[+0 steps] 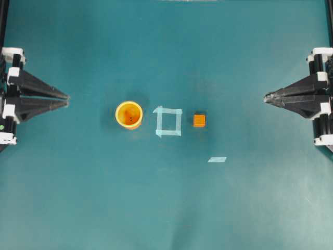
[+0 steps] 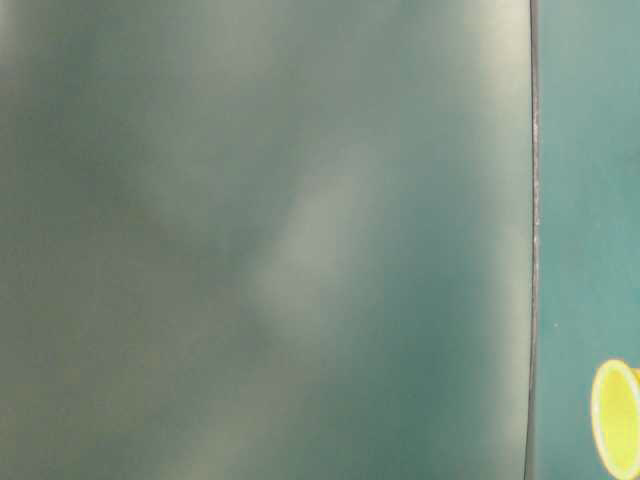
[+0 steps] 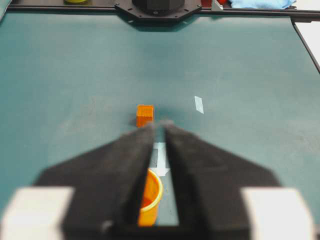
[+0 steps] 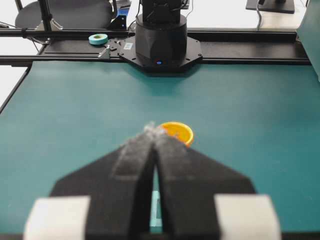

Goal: Move the cup to the right with left arm.
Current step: 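Open the left gripper and move it right toward the orange cup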

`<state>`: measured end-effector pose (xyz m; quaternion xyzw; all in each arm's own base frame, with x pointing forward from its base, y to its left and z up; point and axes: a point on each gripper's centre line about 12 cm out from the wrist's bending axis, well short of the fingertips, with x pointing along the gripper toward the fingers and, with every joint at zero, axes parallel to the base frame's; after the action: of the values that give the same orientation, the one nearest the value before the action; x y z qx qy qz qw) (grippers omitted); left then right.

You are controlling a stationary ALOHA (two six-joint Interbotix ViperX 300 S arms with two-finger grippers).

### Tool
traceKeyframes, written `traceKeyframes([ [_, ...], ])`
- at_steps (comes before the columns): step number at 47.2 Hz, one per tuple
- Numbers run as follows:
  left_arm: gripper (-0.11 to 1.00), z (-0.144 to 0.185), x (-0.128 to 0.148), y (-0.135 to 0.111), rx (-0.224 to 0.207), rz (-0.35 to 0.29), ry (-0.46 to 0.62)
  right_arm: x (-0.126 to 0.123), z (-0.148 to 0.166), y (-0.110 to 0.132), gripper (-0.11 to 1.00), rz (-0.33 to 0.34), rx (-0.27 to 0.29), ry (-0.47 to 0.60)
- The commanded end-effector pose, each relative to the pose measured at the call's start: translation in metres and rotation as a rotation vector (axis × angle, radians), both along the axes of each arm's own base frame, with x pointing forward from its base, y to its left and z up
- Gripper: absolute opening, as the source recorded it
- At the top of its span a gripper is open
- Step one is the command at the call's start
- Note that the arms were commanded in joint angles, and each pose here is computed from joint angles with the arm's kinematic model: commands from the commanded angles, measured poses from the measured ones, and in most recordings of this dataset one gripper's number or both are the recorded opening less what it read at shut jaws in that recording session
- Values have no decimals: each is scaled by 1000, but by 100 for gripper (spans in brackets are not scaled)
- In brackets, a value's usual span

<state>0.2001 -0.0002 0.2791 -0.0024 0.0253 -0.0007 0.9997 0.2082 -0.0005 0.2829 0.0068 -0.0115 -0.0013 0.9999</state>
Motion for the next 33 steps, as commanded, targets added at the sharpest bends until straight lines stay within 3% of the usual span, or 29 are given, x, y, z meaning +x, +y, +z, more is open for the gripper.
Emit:
traceKeyframes([
  [1,26,6,2,0,0,-2,-14,3,12,0,-1,0,3,-34],
  [4,39,6,2,-1,1,-4,-14,3,12,0,-1,1,4,-34],
  [9,50,6,2,-1,3,-4,-11,3,12,0,-1,1,4,-34],
  [24,51,-19,18,2,21,8,129,3,13,0,-1,-3,12,-34],
  [33,57,-42,39,3,20,7,236,3,14,-1,-1,-5,15,-37],
])
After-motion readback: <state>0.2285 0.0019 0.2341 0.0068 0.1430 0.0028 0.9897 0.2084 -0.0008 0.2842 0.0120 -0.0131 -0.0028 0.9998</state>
